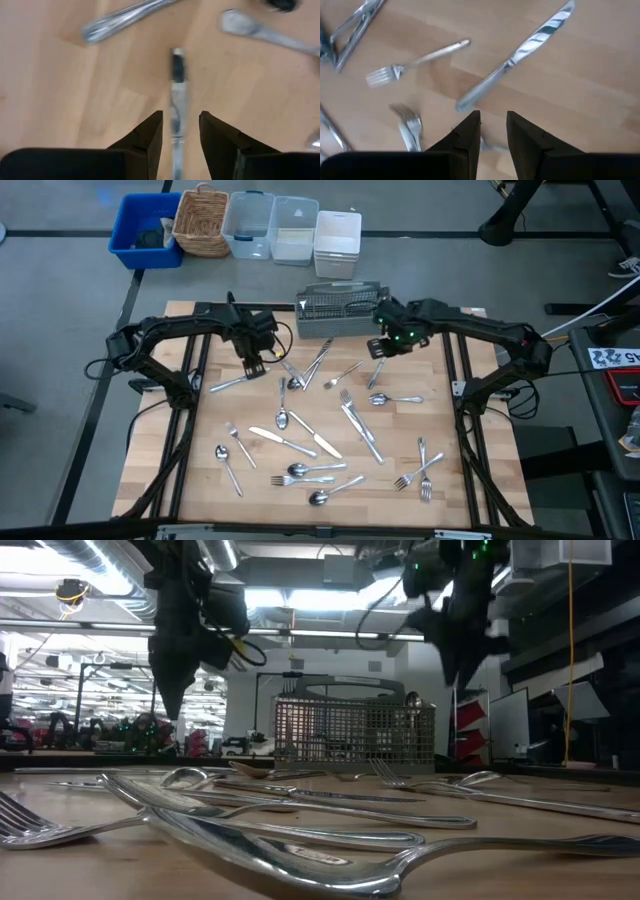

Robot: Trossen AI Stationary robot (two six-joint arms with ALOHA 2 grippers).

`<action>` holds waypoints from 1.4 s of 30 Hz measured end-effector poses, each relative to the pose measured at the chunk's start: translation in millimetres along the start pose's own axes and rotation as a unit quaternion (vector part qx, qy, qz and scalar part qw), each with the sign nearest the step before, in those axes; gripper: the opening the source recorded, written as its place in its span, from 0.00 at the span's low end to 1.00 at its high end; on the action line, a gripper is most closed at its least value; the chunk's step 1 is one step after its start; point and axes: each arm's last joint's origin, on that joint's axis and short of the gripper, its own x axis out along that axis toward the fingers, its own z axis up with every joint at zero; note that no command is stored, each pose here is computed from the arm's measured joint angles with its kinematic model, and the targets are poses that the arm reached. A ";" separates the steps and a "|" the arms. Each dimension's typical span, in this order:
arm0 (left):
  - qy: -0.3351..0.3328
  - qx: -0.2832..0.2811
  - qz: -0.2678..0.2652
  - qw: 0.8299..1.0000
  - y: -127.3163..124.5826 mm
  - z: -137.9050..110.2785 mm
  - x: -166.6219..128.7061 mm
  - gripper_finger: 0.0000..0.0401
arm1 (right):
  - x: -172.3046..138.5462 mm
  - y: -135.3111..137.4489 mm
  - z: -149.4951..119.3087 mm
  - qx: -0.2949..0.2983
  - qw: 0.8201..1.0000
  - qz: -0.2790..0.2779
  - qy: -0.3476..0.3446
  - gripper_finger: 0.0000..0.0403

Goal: Sort silverware
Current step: Put the silver knife into the dishwasher utensil holder

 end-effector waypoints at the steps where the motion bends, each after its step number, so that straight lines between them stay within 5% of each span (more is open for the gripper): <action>1: -0.002 0.000 -0.004 1.000 -0.4 0.3 0.0 0.29 | 7.5 0.0 0.7 0.013 1.000 0.009 -0.009 0.23; 8: -0.027 0.016 -0.003 1.000 -2.7 5.4 -0.1 0.29 | 49.5 -12.6 -5.0 0.152 0.987 0.005 -0.044 0.23; 14: -0.035 0.034 -0.001 0.999 -2.5 6.9 -0.2 0.29 | 71.1 -27.6 -14.8 0.216 0.974 -0.031 -0.053 0.23; 26: -0.041 0.031 -0.001 0.999 -2.4 8.2 -0.3 0.29 | 88.1 -29.7 -12.8 0.283 0.953 0.002 -0.109 0.23; 42: -0.043 0.030 0.000 0.999 -2.3 8.5 -0.3 0.29 | 125.9 -26.2 -9.0 0.299 0.952 -0.023 -0.067 0.23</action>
